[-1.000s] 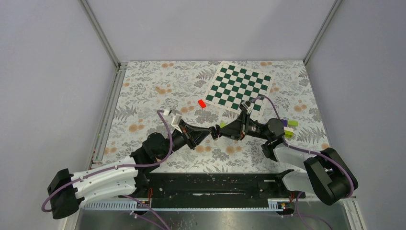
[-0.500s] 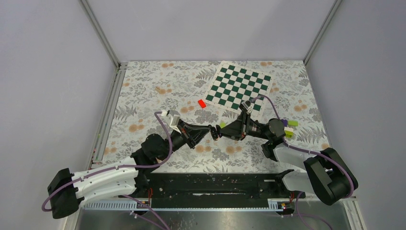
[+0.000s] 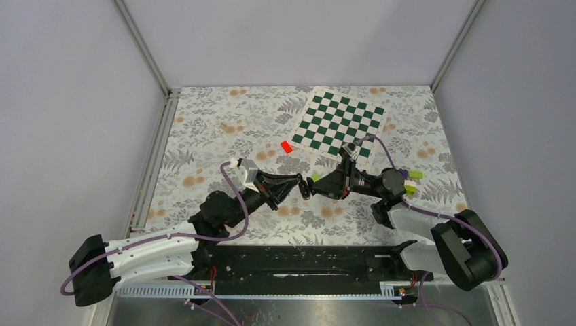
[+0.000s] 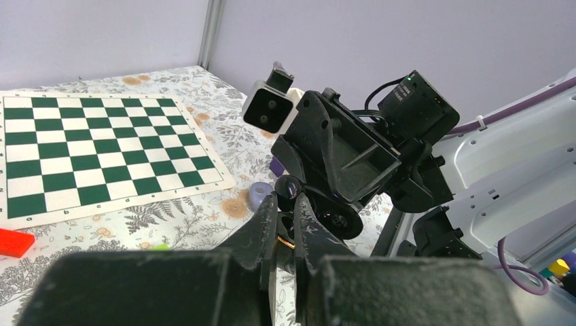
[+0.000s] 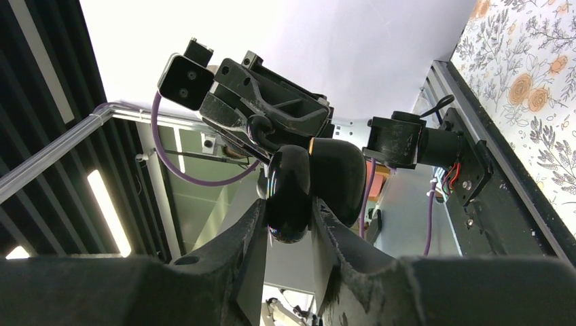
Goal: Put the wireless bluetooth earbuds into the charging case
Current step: Place the earbud in the charging case.
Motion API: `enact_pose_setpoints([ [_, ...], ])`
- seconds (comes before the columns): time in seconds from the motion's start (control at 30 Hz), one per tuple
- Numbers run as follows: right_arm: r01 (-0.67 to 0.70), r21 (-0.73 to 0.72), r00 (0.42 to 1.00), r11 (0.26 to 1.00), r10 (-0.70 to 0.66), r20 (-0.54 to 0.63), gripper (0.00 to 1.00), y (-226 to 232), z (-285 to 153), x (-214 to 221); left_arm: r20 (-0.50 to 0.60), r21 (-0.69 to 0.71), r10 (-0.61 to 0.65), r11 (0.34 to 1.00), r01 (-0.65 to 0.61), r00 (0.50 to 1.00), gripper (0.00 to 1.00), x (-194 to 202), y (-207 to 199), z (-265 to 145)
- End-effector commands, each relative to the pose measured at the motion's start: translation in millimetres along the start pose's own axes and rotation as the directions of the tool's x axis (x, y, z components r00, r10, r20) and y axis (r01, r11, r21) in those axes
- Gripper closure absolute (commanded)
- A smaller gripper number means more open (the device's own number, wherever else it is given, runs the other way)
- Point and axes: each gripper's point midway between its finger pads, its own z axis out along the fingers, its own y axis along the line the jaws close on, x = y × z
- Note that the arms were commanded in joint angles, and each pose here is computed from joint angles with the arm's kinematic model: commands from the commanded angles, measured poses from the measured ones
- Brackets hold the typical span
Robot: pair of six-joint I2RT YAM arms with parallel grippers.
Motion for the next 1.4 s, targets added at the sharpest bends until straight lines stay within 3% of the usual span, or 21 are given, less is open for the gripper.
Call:
enact_pose_setpoints([
  [0.0,0.062,-0.054,0.998,0.997,-0.063,-0.027,1.00,17,-1,5,0.101,0.025,0.050,0.998,-0.052,0.994,1.00,-27,-7,3],
  [0.63,0.035,-0.081,0.998,0.996,-0.039,-0.044,1.00,31,-2,10,0.074,0.049,0.211,0.976,-0.214,0.975,1.00,-15,-11,4],
  [1.07,0.046,-0.100,0.998,0.994,-0.051,-0.045,1.00,39,-5,14,0.100,0.055,0.237,0.968,-0.243,0.966,1.00,-11,-13,5],
  [1.37,-0.022,-0.112,1.000,0.993,0.020,-0.022,1.00,46,-4,8,0.114,0.089,0.292,0.949,-0.303,0.950,1.00,-6,-17,-2],
])
